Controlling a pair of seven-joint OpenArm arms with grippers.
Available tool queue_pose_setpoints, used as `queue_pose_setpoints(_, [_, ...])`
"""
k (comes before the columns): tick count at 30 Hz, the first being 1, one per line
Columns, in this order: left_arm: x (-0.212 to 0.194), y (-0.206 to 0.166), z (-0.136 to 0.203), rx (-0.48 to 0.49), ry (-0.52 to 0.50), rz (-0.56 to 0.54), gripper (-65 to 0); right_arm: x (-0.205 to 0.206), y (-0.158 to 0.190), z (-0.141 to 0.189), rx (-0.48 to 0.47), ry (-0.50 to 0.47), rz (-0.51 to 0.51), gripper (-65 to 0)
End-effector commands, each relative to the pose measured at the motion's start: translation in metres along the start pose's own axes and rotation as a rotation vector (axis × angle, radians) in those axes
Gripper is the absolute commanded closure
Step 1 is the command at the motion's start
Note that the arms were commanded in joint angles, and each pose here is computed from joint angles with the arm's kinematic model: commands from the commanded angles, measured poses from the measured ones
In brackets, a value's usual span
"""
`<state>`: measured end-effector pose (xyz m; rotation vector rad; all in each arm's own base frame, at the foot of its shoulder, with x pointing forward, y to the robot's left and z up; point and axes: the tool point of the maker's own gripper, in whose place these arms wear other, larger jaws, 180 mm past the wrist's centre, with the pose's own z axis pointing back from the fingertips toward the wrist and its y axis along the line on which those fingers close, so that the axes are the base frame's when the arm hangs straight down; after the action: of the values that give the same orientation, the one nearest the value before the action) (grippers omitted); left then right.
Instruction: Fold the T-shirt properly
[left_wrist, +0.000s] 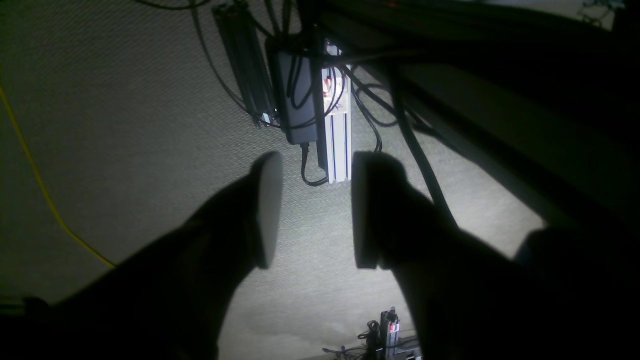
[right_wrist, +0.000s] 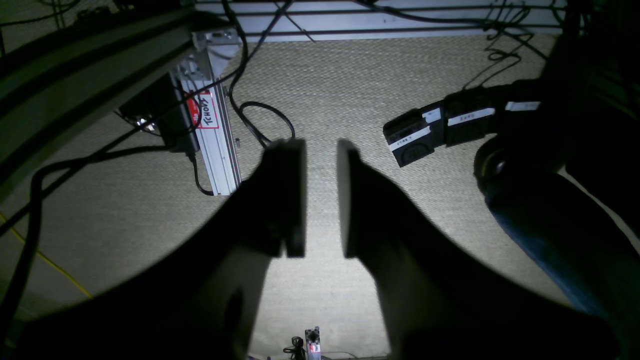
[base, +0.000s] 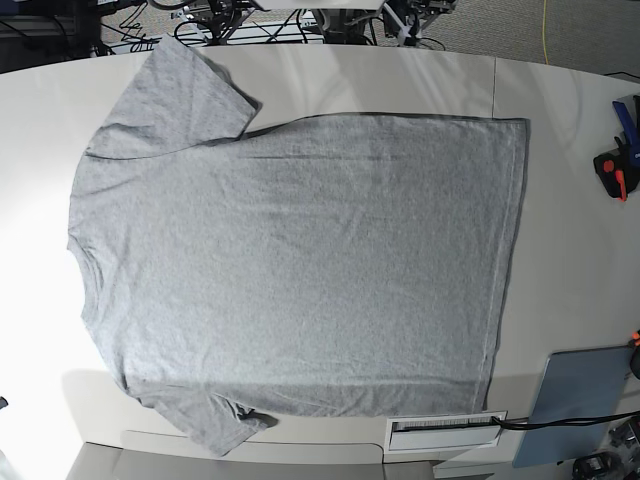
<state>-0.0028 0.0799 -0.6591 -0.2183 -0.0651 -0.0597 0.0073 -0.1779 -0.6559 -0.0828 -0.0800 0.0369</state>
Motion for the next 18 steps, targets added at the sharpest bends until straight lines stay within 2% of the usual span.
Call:
queue_pose_setpoints(1, [0.000, 0.000, 0.000, -0.002, -0.004, -0.005, -24.1, 0.000, -0.003, 0.000, -0.006, -0.002, 0.005, -11.6])
queue_pose_setpoints(10, [-0.001, 0.012, 0.002, 0.015, -0.003, -0.009, -24.1, -0.001, -0.020, 0.001, -0.032, 0.000, 0.051, -11.6])
queue_pose_setpoints(18, [0.000, 0.028, 0.006, 0.037, -0.012, 0.035, -24.1, -0.006, -0.037, 0.002, -0.059, 0.014, 0.104, -11.6])
